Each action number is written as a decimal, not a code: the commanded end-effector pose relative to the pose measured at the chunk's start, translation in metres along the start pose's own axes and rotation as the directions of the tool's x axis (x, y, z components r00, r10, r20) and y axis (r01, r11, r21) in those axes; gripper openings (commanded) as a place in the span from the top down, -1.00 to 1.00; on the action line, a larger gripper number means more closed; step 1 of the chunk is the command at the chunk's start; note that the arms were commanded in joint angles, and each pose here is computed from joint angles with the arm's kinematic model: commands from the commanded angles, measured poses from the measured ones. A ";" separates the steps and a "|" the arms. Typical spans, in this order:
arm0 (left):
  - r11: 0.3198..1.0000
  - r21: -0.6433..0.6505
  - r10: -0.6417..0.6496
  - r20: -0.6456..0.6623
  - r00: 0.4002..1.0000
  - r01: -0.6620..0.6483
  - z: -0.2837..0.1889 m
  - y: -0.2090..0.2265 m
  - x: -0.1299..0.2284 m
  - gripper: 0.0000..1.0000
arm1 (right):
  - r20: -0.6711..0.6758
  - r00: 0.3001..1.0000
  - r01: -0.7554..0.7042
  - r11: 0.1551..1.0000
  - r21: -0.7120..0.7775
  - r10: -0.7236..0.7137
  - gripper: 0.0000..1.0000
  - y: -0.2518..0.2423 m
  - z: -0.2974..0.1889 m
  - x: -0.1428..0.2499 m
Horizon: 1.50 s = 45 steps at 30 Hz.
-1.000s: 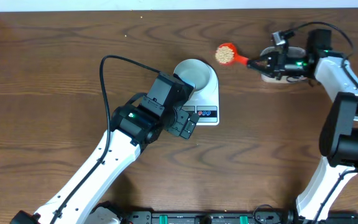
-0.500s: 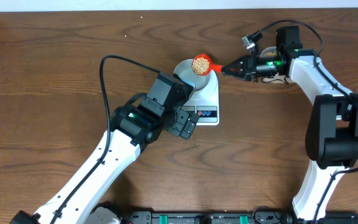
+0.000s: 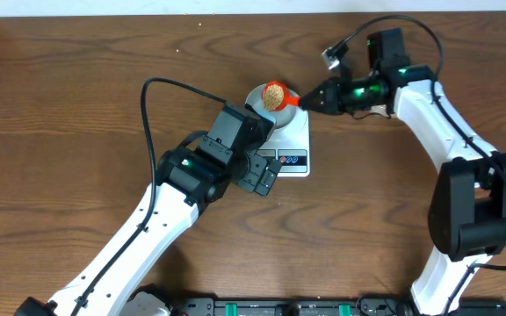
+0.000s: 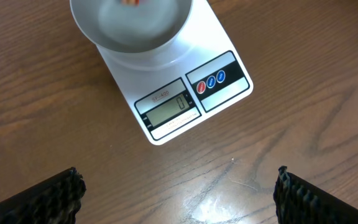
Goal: Scoop item into bowl and weigh 50g on scale
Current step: 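Tilt the scoop with the right gripper to pour chickpeas into the bowl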
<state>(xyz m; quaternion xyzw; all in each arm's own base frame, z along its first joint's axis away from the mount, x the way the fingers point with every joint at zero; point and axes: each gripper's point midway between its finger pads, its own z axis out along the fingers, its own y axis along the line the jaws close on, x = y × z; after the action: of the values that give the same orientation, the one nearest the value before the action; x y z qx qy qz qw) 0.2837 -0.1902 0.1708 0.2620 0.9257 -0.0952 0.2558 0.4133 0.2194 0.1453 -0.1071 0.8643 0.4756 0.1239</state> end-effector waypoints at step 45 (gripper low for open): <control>1.000 0.006 0.009 -0.007 1.000 -0.009 0.001 0.001 0.002 -0.99 | -0.044 0.973 0.226 0.911 0.346 -0.225 0.98 0.000 -0.004 0.006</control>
<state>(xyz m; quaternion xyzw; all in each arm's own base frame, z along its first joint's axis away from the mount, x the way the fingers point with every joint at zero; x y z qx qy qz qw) 0.2838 -0.1903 0.1710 0.2620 0.9256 -0.0952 0.2560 0.4111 0.2039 0.1264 -0.1482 0.9306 0.2863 0.1732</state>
